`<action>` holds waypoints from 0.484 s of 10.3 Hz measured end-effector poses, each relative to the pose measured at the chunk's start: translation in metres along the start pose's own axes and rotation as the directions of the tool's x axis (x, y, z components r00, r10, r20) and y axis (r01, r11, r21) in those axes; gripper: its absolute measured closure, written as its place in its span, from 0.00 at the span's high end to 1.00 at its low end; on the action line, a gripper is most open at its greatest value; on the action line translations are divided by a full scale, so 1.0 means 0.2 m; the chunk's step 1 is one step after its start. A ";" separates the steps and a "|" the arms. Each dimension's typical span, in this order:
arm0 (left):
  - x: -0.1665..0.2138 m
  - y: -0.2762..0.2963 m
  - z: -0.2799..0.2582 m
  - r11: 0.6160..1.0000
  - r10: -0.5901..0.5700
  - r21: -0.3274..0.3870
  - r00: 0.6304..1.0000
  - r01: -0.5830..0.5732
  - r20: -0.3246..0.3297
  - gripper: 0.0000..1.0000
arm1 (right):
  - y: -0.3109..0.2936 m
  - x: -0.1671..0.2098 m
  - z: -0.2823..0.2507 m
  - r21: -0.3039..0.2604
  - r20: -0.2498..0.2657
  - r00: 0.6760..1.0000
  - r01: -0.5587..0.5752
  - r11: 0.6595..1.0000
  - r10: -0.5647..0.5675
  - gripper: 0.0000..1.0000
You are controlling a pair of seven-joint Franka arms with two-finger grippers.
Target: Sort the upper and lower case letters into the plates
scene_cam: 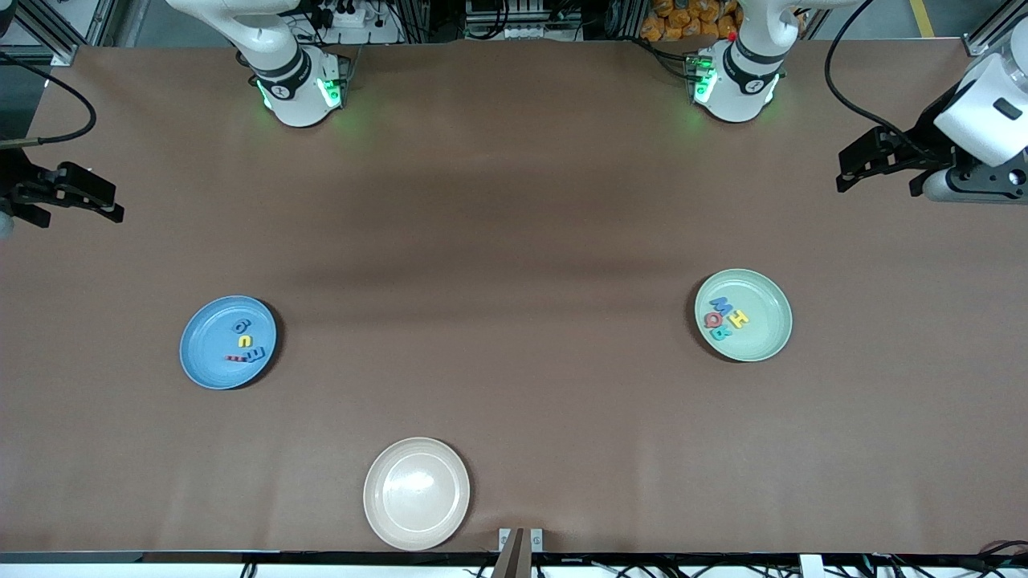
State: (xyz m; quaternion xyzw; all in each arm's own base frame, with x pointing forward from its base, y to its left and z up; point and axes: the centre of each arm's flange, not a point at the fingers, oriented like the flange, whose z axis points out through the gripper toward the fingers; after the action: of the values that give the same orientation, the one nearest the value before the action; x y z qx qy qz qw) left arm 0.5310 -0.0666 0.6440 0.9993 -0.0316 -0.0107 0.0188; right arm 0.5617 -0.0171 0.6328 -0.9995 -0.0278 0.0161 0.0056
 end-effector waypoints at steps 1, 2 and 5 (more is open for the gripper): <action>0.00 -0.02 -0.01 1.000 0.001 0.005 1.000 -0.001 -0.005 1.00 | 0.00 0.00 0.00 0.000 0.001 1.000 0.000 1.000 0.000 1.00; -0.01 -0.04 -0.02 1.000 0.001 0.015 1.000 -0.001 -0.010 1.00 | 0.00 0.00 0.00 0.000 0.001 1.000 0.000 1.000 0.000 1.00; -0.01 -0.05 -0.03 1.000 0.000 0.026 1.000 0.001 -0.026 1.00 | 0.00 0.00 0.00 0.000 0.001 1.000 0.000 1.000 0.000 1.00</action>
State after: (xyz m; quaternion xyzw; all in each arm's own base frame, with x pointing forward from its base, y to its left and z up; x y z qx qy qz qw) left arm 0.5306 -0.0556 0.6502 0.9995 -0.0311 0.0024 0.0060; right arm 0.5621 -0.0171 0.6320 -0.9995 -0.0278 0.0168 0.0056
